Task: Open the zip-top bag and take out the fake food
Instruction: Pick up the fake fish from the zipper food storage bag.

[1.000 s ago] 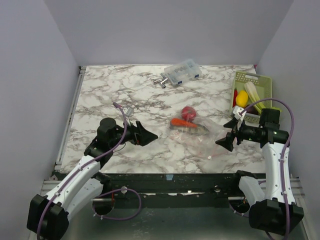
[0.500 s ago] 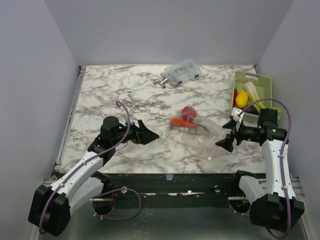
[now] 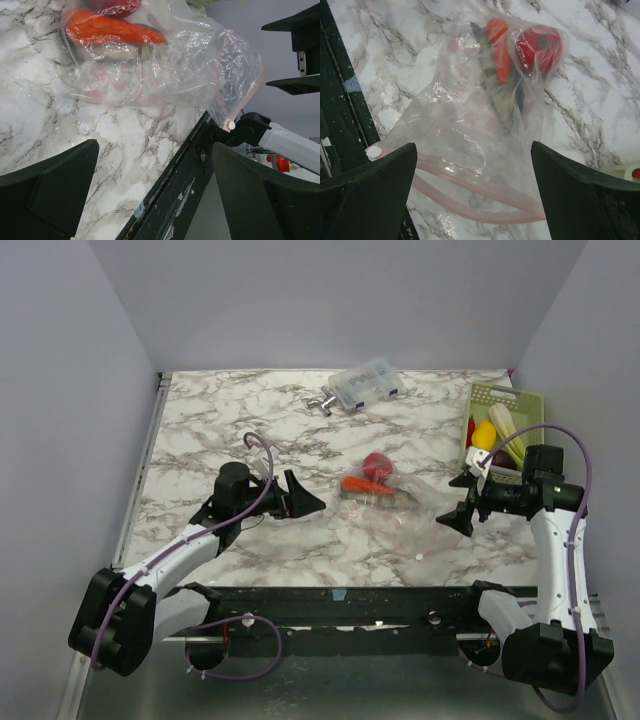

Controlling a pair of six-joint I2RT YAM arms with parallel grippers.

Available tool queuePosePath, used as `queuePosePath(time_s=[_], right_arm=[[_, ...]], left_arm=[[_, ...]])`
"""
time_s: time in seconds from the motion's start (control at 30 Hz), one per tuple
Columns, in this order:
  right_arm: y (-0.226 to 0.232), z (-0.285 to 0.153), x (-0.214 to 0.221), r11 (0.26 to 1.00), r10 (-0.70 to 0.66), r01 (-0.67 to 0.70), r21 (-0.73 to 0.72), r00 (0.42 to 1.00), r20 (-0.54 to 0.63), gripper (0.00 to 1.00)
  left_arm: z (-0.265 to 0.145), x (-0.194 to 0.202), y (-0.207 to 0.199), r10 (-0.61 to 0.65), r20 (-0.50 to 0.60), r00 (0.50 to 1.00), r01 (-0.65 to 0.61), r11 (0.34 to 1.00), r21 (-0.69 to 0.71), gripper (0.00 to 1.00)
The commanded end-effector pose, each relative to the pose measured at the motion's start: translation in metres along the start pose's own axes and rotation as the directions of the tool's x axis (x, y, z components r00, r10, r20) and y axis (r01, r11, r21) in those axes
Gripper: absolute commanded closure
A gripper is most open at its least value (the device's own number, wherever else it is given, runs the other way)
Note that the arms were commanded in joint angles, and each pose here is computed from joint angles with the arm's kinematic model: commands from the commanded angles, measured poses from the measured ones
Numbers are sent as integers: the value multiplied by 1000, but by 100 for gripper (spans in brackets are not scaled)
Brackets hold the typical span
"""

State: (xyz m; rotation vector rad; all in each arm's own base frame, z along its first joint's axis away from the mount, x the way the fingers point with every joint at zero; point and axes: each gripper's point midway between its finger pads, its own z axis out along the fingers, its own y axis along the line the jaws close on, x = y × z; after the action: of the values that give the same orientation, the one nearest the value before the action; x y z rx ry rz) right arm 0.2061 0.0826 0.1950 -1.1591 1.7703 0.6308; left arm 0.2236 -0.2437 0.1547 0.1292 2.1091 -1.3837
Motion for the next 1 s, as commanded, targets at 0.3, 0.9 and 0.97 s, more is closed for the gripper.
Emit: queuePosePath(time_s=[0.3, 0.9, 0.97], right_arm=[[2, -32, 39, 997, 69, -59, 42, 944, -322, 16], [-10, -4, 48, 994, -104, 108, 10, 975, -195, 32], [-13, -13, 49, 996, -68, 79, 38, 967, -246, 31]], left_arm=[[7, -24, 7, 124, -48, 991, -129, 985, -118, 1], [48, -42, 8, 94, -137, 986, -110, 988, -108, 2], [50, -40, 11, 82, -156, 984, -100, 988, -116, 2]])
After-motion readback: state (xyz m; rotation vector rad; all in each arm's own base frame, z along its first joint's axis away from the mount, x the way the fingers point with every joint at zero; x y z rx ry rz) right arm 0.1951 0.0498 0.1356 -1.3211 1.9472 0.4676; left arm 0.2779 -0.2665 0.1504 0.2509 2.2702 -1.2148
